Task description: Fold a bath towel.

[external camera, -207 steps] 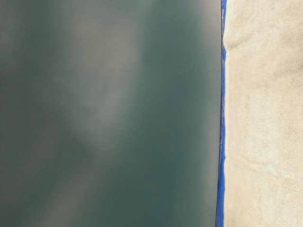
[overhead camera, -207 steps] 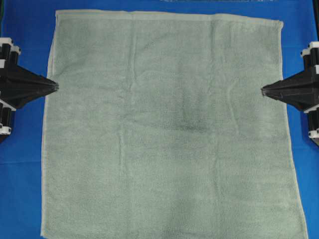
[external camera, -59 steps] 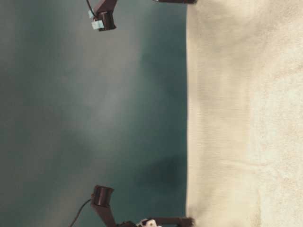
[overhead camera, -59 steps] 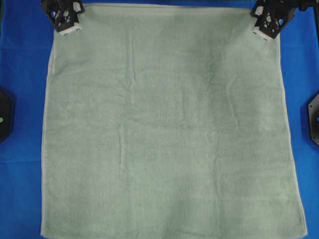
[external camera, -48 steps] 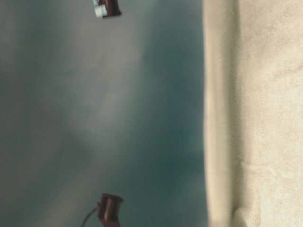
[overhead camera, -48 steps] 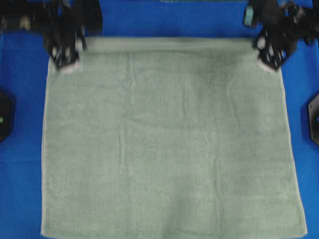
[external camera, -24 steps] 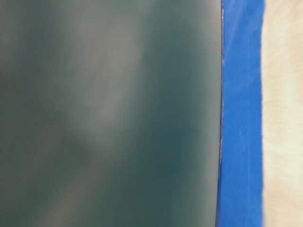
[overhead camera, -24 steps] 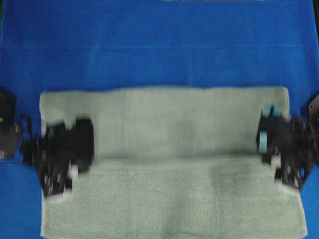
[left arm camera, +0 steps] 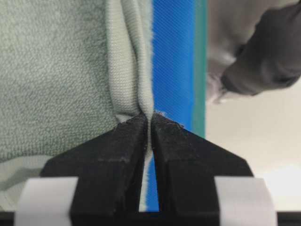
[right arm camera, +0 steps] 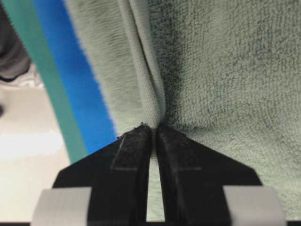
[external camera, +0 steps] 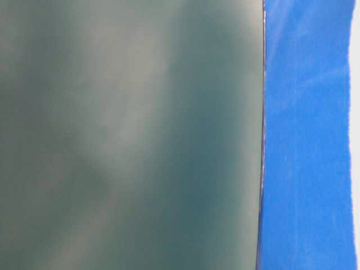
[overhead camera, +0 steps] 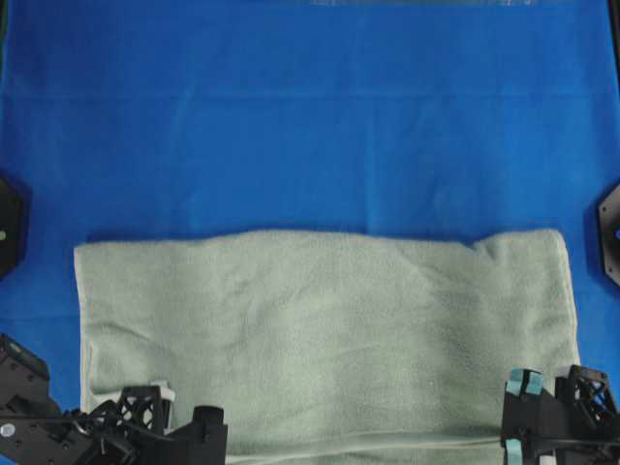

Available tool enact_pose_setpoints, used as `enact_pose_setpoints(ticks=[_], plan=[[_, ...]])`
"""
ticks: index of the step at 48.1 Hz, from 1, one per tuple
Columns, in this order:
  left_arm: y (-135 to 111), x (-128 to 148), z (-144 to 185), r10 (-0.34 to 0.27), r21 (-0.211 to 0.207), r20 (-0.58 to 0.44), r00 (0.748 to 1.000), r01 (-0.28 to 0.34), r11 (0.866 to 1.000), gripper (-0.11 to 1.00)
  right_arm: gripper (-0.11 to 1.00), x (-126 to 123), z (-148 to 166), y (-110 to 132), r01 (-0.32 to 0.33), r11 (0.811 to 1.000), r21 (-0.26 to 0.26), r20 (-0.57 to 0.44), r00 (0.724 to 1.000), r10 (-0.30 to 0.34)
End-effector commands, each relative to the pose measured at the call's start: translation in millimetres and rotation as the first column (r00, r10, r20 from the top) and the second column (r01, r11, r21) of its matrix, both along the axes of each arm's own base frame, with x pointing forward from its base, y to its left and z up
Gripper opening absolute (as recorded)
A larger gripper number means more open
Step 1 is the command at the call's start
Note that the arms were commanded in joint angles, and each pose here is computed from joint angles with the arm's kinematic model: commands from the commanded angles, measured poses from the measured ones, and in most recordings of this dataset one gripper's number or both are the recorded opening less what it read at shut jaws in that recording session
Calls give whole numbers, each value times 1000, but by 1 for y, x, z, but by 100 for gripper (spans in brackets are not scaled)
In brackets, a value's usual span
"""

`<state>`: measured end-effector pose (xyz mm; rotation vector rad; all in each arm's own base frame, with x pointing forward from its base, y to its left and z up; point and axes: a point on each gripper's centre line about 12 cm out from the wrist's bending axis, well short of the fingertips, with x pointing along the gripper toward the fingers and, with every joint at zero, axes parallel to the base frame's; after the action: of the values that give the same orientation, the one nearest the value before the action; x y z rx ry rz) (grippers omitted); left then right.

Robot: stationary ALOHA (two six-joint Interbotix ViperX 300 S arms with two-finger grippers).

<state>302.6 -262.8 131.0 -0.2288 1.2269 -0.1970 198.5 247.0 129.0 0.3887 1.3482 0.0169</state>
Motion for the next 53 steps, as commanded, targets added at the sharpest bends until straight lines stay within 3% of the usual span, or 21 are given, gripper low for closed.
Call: enact_pose_setpoints(ticks=[1, 11, 27, 29, 33, 37, 41, 47, 53], plan=[[-10, -2, 8, 3, -14, 0, 1000, -3, 1000, 3, 5, 1, 9, 17, -16, 999, 32, 19, 1000, 16], [-2, -12, -2, 11, 23, -36, 999, -10, 1000, 3, 5, 3, 2, 20, 0, 1000, 21, 7, 1000, 0], [12, -8, -4, -9, 74, -5, 1000, 9, 997, 5, 7, 9, 8, 27, 43, 996, 77, 24, 999, -45], [13, -6, -2, -4, 72, -3, 1000, 5, 997, 12, 13, 10, 9, 28, 49, 996, 80, 23, 998, -51], [14, -5, -1, -8, 72, 3, 1000, 8, 997, 36, 40, 10, 10, 28, 53, 996, 72, 19, 998, -54], [15, -5, 4, -11, 74, 9, 1000, 11, 997, 62, 61, 9, 11, 26, 49, 998, 43, 13, 999, -50], [19, -5, 16, -8, 71, 22, 1000, 6, 997, 80, 61, 11, 20, 18, 45, 999, -1, 21, 999, -45], [35, -7, 38, 6, 77, 34, 999, -9, 997, 75, 57, 17, 38, -2, 57, 995, -83, 49, 997, -53], [59, -9, 51, 13, 114, 22, 1000, -16, 993, 74, 57, 19, 52, -39, 103, 974, -201, 57, 994, -93]])
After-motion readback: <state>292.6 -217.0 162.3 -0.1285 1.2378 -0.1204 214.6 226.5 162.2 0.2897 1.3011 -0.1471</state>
